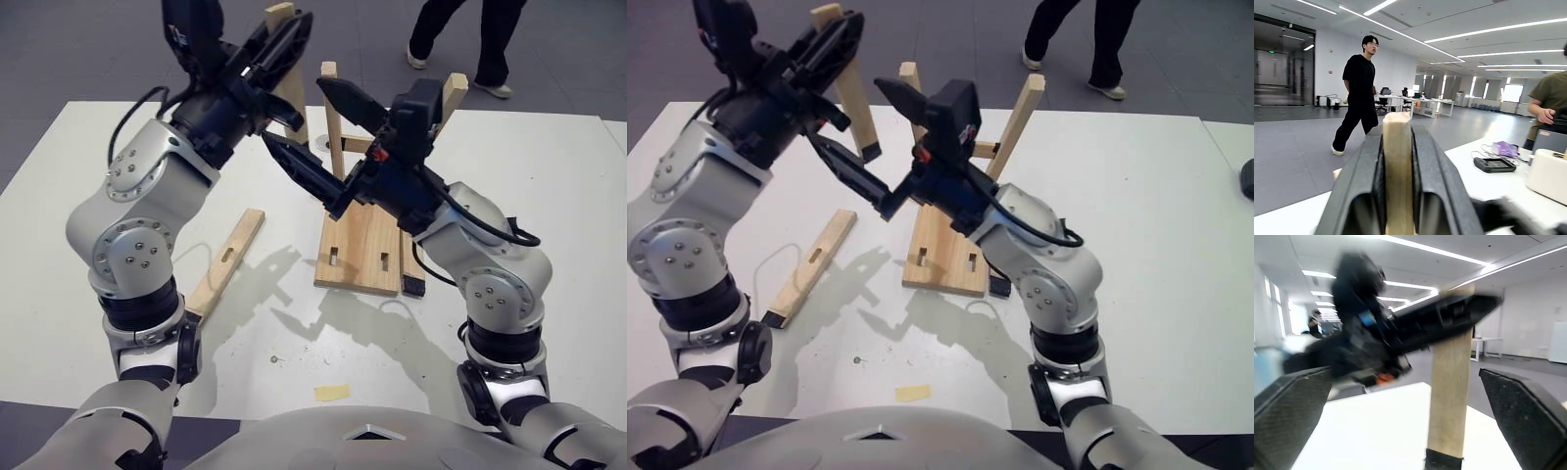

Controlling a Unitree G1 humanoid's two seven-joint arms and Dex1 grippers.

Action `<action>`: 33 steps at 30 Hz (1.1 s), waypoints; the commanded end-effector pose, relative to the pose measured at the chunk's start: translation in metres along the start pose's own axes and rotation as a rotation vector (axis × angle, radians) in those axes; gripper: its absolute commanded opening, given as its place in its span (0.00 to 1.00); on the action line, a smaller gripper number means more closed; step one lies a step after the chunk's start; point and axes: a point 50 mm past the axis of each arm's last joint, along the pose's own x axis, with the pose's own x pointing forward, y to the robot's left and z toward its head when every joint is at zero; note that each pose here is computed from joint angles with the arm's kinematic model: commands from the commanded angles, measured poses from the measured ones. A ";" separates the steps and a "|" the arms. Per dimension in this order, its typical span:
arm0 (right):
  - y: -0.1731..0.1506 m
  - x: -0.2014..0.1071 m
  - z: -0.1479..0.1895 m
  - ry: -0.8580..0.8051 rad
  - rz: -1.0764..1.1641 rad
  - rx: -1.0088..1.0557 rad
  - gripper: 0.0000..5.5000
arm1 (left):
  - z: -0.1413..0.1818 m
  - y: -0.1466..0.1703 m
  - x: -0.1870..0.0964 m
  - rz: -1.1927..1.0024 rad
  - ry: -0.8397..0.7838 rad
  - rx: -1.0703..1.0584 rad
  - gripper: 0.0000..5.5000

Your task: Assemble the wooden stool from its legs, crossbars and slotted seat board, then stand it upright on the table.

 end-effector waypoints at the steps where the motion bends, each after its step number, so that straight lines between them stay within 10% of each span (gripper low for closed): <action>1: -0.010 0.003 -0.015 0.077 -0.077 -0.072 0.98 | 0.004 -0.014 0.005 -0.066 -0.016 -0.007 0.08; 33: -0.042 -0.021 -0.025 0.131 -0.338 -0.222 0.98 | 0.000 0.038 -0.037 0.161 0.139 0.248 0.08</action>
